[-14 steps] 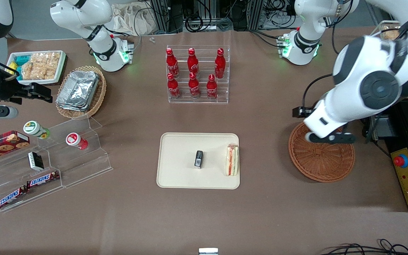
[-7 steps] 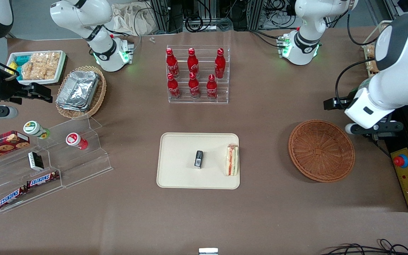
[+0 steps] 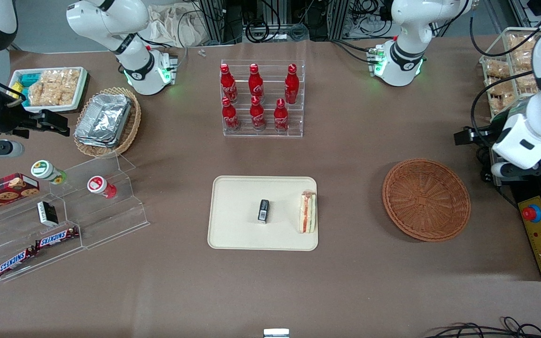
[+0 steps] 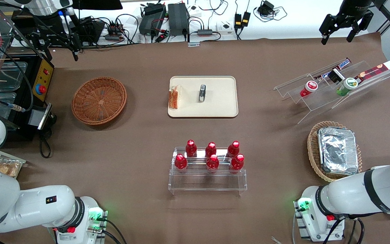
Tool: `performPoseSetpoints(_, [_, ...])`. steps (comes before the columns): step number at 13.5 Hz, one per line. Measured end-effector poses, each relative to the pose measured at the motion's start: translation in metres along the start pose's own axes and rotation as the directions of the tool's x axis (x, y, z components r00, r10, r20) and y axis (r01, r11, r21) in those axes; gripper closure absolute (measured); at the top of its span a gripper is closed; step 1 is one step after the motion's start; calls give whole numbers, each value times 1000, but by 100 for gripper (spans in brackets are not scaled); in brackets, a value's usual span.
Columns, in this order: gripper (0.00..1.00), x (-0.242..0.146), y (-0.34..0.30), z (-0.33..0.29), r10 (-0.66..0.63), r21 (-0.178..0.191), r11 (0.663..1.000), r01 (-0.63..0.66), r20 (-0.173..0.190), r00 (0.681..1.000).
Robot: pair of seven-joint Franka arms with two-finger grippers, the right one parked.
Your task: Place sandwich from basket to tray
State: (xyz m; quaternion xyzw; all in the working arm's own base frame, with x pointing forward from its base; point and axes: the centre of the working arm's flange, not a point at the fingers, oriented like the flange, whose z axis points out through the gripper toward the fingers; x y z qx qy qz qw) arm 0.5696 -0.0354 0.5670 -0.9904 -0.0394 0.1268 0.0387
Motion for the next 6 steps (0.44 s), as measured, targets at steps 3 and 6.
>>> performPoseSetpoints(3, [0,-2,-20,-4,4,-1,1000,-4,-7,1000])
performPoseSetpoints(6, [0,-1,-33,-3,-21,-8,1000,21,-3,1000])
